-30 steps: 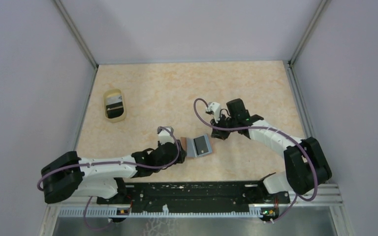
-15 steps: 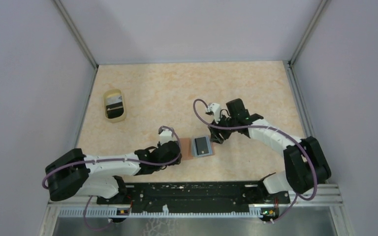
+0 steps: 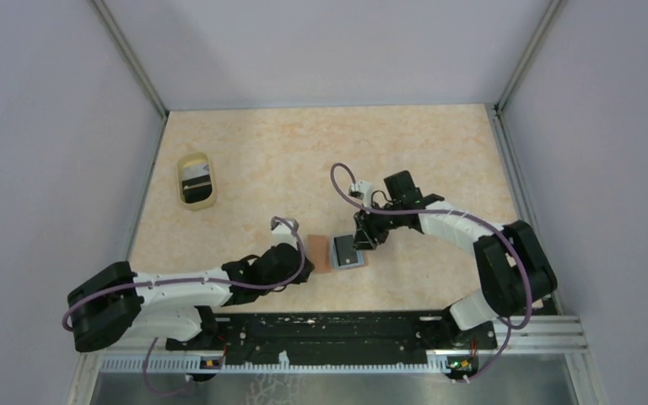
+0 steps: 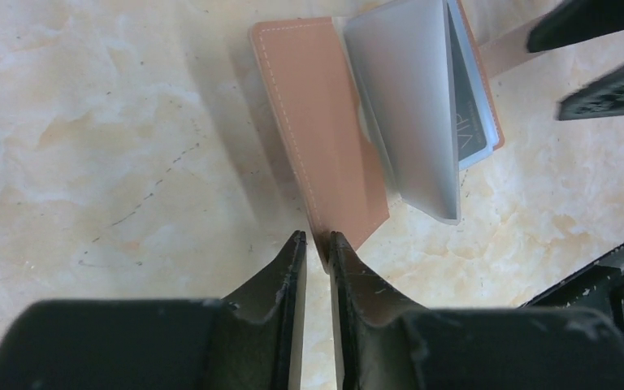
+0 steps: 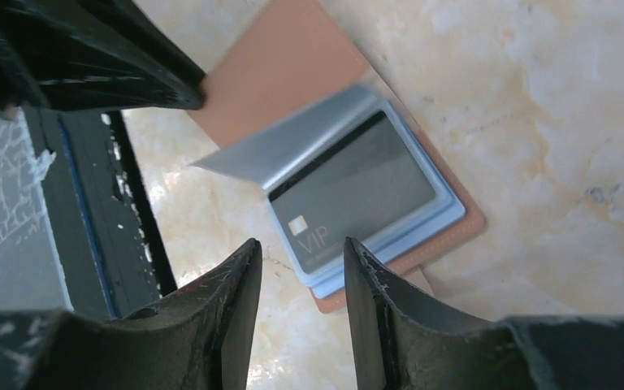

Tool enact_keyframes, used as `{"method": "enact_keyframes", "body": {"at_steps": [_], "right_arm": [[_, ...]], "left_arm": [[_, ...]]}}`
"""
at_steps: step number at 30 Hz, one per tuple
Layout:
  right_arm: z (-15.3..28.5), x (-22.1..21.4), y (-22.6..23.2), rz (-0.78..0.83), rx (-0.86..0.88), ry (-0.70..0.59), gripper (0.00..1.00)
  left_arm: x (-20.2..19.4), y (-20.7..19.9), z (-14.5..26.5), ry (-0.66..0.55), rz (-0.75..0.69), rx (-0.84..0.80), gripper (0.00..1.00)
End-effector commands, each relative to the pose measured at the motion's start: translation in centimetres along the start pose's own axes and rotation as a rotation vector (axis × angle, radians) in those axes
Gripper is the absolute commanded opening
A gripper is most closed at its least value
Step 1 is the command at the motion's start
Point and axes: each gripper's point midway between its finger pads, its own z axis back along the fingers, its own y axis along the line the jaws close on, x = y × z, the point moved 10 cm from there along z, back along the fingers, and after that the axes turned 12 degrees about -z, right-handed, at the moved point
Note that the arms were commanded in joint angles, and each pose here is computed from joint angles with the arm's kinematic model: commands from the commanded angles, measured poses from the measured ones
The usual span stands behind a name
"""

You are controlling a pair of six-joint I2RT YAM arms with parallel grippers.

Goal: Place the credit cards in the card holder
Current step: Open the card holder at the center of the board.

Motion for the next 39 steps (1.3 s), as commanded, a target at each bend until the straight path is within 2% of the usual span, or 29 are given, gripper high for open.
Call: {"method": "enact_keyframes", "body": {"at_steps": [1, 4, 10, 21, 29, 39], "right_arm": [[-0.5, 0.8, -1.3, -0.122, -0.110, -0.030, 0.41], [-0.8, 0.6, -1.9, -0.178, -0.182, -0.041, 0.41], [-1.7, 0.1, -2.4, -0.250, -0.151, 0.005, 0.41], [-1.5, -0.1, -3.6, -0.226, -0.317, 0.027, 0.39], [-2.0, 0.1, -2.5, -0.288, -0.164, 0.045, 0.39], [-0.7, 1.5, 0.2, -0.276, 0.020, -0.050, 0.34]], "left_arm": [[0.3, -0.8, -0.4, -0.009, 0.005, -0.057, 0.20], [0.2, -1.1, -0.7, -0.007, 0.006, -0.075, 0.15], [-0.1, -1.4, -1.1, 0.009, 0.003, -0.107, 0.11], [-0.6, -1.6, -1.5, 0.032, 0.008, -0.132, 0.09], [-0.5, -1.9, -1.6, 0.037, 0.008, -0.151, 0.08], [-0.5, -2.2, -1.8, 0.033, 0.015, -0.172, 0.08]]}}
